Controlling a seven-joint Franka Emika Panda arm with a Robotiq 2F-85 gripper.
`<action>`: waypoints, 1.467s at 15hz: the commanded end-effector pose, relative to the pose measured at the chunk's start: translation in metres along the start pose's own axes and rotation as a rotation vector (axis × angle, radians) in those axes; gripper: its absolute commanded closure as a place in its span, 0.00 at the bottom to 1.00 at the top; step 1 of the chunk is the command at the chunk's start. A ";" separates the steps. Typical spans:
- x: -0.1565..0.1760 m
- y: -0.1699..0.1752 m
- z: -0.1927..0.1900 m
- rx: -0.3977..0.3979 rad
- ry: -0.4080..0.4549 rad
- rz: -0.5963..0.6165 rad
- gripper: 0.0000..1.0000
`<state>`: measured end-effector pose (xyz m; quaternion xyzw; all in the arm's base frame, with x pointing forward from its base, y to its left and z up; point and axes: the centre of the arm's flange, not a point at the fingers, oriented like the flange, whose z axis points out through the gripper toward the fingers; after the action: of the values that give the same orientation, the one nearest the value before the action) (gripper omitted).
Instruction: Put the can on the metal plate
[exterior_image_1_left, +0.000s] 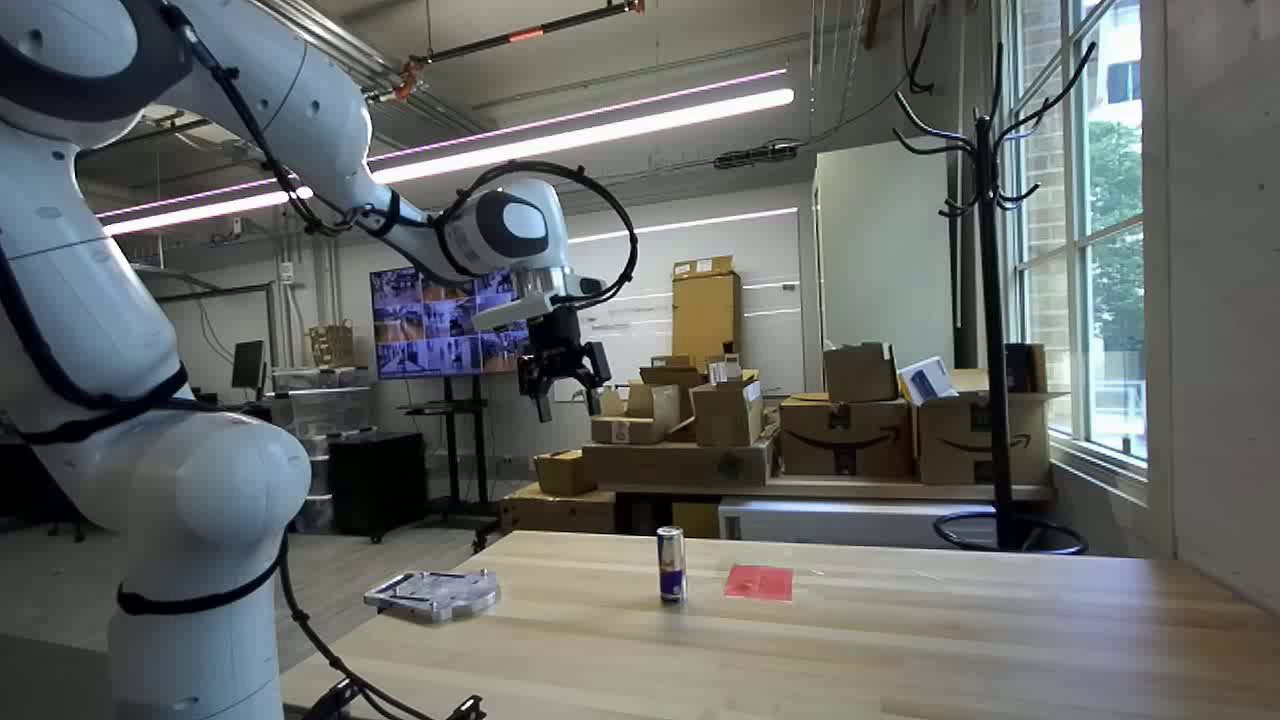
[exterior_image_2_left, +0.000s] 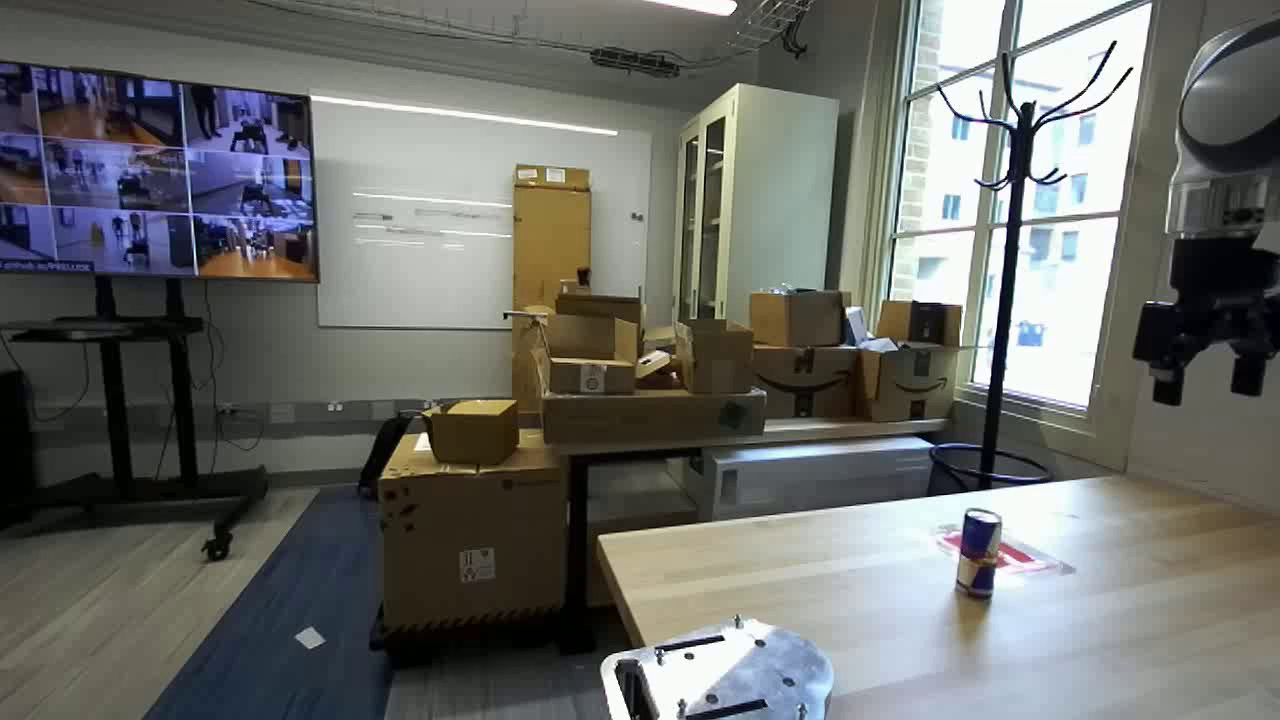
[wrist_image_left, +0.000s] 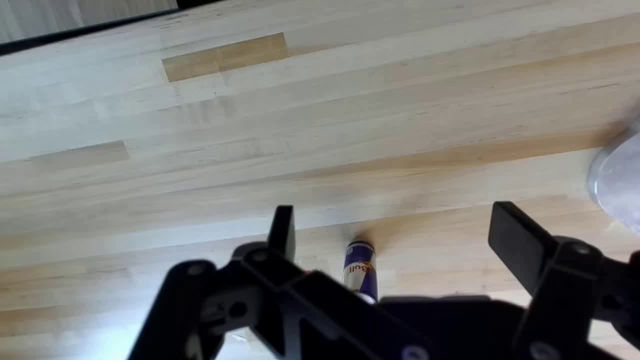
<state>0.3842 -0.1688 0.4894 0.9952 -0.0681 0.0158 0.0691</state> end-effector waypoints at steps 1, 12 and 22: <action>0.000 0.000 0.000 0.000 0.000 0.000 0.00; 0.000 0.000 0.000 0.000 0.000 0.000 0.00; 0.037 -0.011 -0.012 0.004 0.093 -0.015 0.00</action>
<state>0.3945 -0.1640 0.4936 0.9948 -0.0624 0.0373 0.0716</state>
